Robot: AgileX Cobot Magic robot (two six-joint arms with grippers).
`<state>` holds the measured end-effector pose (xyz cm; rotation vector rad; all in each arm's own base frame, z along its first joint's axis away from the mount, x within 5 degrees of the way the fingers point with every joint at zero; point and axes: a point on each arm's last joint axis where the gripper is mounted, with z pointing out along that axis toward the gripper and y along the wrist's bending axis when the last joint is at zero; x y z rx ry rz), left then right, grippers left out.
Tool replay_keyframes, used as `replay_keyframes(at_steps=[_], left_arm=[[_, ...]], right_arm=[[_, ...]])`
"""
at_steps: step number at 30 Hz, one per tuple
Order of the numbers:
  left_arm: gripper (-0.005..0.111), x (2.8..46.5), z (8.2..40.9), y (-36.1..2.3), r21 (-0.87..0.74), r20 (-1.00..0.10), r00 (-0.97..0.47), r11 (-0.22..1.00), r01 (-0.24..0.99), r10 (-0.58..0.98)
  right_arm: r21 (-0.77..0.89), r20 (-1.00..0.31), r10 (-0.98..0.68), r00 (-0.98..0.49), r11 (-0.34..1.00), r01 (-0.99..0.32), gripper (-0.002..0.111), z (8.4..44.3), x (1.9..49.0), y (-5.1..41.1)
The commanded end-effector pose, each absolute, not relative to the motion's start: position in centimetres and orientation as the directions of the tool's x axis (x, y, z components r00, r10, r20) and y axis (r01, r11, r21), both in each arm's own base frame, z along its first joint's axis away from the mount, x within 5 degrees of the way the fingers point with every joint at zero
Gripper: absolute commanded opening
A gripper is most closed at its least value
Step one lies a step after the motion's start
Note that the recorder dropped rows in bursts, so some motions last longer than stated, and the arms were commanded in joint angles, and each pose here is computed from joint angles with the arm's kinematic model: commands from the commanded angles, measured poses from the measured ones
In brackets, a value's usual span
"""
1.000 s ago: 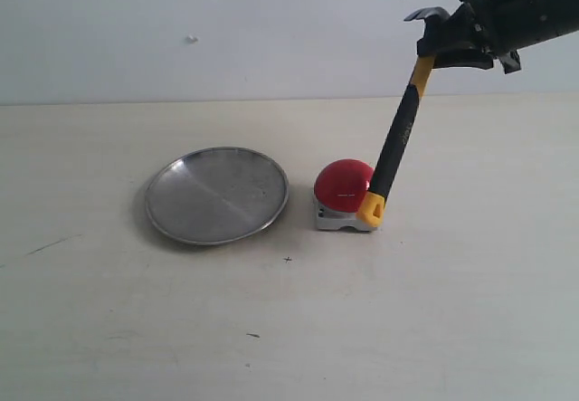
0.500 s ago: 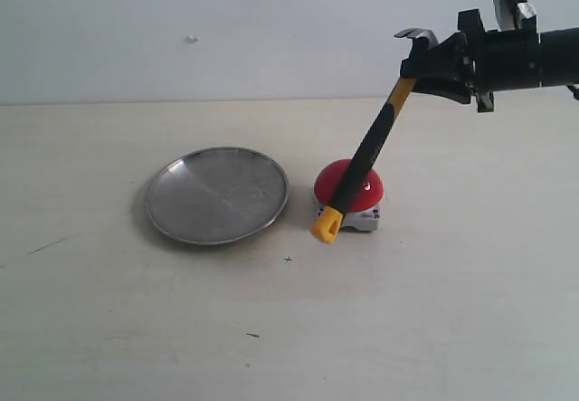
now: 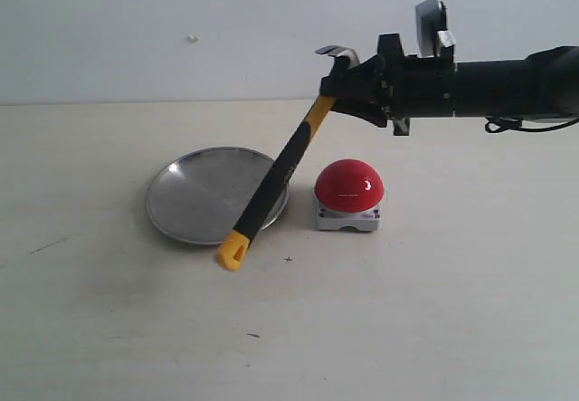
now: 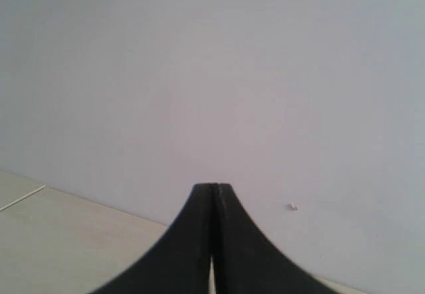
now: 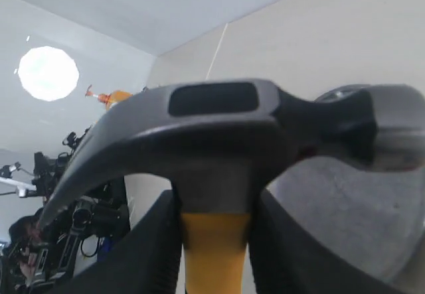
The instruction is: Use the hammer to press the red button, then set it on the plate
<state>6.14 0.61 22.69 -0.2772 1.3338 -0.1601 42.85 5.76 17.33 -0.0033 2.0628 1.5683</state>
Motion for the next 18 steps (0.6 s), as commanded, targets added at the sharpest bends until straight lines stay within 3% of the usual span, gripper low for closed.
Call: replay_keyframes(at_steps=[1, 18], left_arm=[[0.000, 6.1, 22.7, 0.6, -0.288, -0.933, 0.238, 0.957, -0.044, -0.270], [0.000, 6.1, 22.7, 0.6, -0.288, -0.933, 0.238, 0.957, -0.044, -0.270]], right_arm=[[0.888, -0.450, 0.290, -0.844, 0.240, -0.392, 0.000, 19.5, 42.2, 8.6], [0.868, -0.489, 0.195, -0.850, 0.207, -0.452, 0.000, 19.6, 41.2, 12.8]])
